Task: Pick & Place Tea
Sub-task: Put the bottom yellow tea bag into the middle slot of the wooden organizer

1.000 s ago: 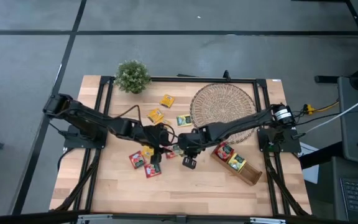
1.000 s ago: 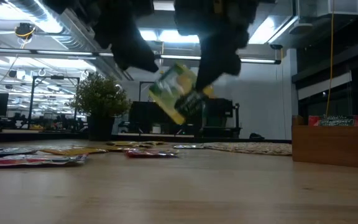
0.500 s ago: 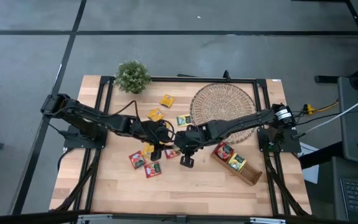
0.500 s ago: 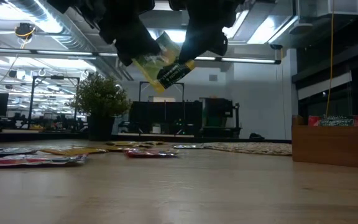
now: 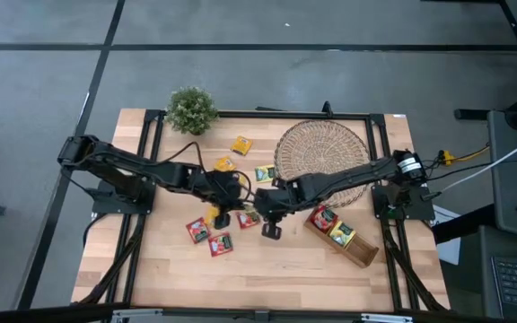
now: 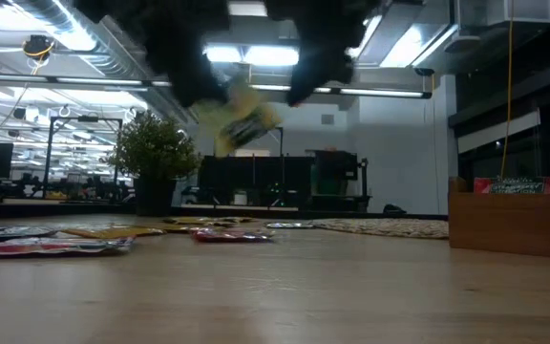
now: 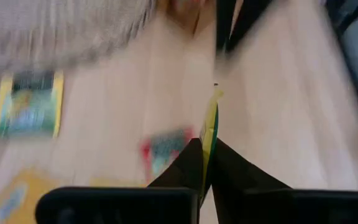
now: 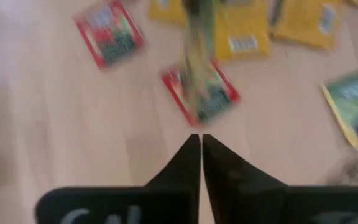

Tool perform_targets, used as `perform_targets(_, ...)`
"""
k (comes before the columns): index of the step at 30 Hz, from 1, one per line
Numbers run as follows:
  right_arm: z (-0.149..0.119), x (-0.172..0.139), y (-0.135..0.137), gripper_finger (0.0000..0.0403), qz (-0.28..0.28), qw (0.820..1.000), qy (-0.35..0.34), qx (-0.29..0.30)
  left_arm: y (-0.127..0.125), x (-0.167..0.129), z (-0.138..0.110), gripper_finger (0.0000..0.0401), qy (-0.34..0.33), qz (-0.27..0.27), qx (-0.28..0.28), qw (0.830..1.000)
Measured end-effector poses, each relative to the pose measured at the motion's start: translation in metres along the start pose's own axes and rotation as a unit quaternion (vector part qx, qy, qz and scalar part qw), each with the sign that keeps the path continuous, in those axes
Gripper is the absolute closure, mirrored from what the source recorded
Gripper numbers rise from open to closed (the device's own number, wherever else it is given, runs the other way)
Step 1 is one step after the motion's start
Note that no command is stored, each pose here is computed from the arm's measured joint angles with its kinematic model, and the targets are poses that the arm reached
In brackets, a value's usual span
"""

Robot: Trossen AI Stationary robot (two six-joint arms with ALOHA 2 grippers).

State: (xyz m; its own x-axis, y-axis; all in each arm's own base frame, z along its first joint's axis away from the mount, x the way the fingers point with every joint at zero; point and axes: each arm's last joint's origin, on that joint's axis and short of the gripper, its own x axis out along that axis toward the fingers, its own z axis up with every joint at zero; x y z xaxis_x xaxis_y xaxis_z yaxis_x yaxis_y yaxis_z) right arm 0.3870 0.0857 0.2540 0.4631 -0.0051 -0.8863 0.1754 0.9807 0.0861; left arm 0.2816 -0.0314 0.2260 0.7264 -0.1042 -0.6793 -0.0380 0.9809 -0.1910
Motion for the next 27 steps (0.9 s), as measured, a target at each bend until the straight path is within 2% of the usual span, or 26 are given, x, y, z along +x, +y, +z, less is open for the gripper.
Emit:
perform_targets(4, -0.008, -0.013, 0.004, 0.0354, -0.041, 0.999, 0.003, -0.006, 0.002, -0.016, -0.002, 0.0391, 0.007, 0.029, 0.003, 1.0)
perform_targets(7, -0.012, -0.034, 0.009, 0.0334, -0.084, 0.996, -0.034, -0.008, 0.002, -0.031, -0.001, 0.0391, -0.001, 0.046, 0.005, 0.999)
perform_targets(11, -0.018, -0.06, 0.012, 0.0311, -0.129, 0.989, -0.078, 0.001, 0.001, -0.051, 0.002, 0.0391, -0.055, 0.033, 0.015, 0.998)
perform_targets(15, -0.022, -0.077, 0.013, 0.0294, -0.154, 0.982, -0.108, 0.014, 0.003, -0.062, -0.008, 0.0391, -0.116, 0.019, 0.015, 0.993)
perform_targets(21, -0.021, -0.083, 0.012, 0.0276, -0.157, 0.98, -0.124, 0.019, 0.005, -0.077, -0.021, 0.0391, -0.224, -0.01, 0.006, 0.975)
perform_targets(27, -0.013, -0.084, 0.014, 0.0264, -0.153, 0.975, -0.16, 0.014, 0.003, -0.084, -0.035, 0.0389, -0.34, -0.024, 0.012, 0.94)
